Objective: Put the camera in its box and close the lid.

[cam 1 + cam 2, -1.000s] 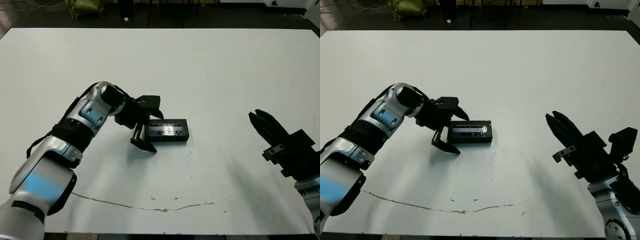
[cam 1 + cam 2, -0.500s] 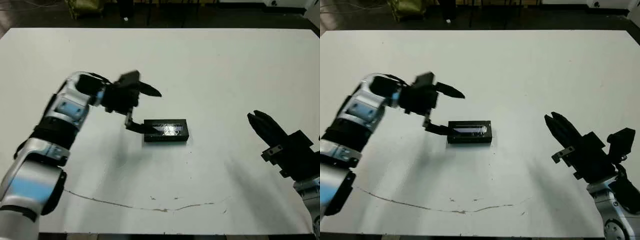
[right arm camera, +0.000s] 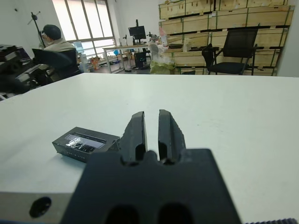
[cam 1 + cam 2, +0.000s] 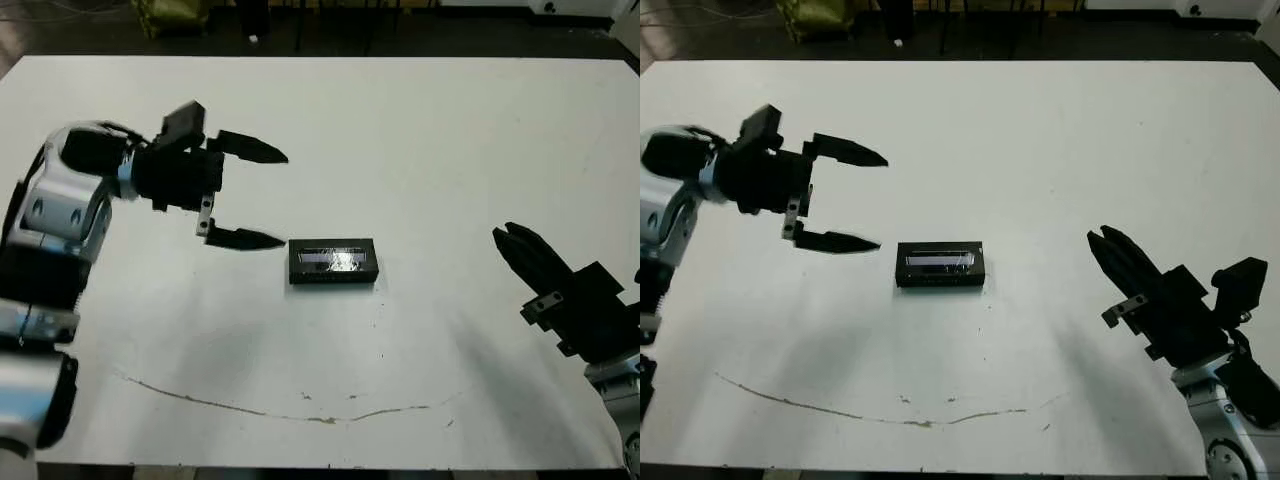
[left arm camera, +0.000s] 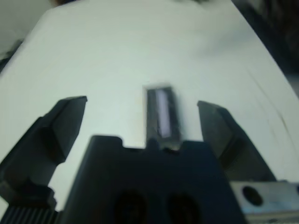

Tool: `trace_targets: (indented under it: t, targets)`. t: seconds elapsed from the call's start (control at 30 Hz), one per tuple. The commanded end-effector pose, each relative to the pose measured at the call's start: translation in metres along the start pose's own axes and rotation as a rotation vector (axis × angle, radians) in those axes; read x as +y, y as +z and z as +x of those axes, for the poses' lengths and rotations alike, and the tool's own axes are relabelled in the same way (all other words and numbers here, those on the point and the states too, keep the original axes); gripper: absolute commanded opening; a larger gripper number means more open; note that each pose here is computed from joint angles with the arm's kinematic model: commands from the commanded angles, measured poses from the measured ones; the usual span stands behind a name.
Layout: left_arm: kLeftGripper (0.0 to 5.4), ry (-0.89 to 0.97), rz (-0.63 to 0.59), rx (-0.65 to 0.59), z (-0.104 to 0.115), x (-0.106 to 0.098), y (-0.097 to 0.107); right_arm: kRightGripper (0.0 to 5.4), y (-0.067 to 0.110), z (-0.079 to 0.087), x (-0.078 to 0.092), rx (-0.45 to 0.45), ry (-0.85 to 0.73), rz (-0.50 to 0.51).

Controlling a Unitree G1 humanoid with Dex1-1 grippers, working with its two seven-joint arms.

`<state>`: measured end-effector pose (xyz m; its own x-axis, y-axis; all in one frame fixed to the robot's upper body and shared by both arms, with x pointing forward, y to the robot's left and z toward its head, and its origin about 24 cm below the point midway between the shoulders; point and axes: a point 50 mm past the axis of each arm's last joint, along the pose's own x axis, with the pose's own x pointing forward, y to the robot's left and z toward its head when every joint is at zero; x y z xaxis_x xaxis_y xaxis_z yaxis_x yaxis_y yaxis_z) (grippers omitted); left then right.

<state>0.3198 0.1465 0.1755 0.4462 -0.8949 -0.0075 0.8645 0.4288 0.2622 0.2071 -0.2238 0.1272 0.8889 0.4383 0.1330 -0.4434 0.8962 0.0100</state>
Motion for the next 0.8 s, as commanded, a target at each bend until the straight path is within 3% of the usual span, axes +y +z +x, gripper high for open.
trace_targets:
  t: [0.03, 0.23, 0.6, 0.8]
  targets:
    - [4.33, 0.242, -0.108, -0.041, 0.012, -0.031, -0.023, 0.0, -0.005, -0.003, 0.0, 0.025, -0.022, 0.015]
    - [2.84, 0.373, -0.219, -0.003, 0.044, -0.075, -0.044, 0.0, -0.005, -0.003, 0.001, 0.019, -0.022, 0.003]
    - [0.13, 0.373, -0.197, 0.21, 0.063, -0.091, -0.069, 0.0, -0.008, -0.004, 0.002, 0.015, -0.026, 0.018]
    - [0.02, 0.405, -0.306, 0.342, 0.062, -0.094, -0.079, 0.0, -0.007, -0.005, 0.0, 0.0, -0.025, -0.017]
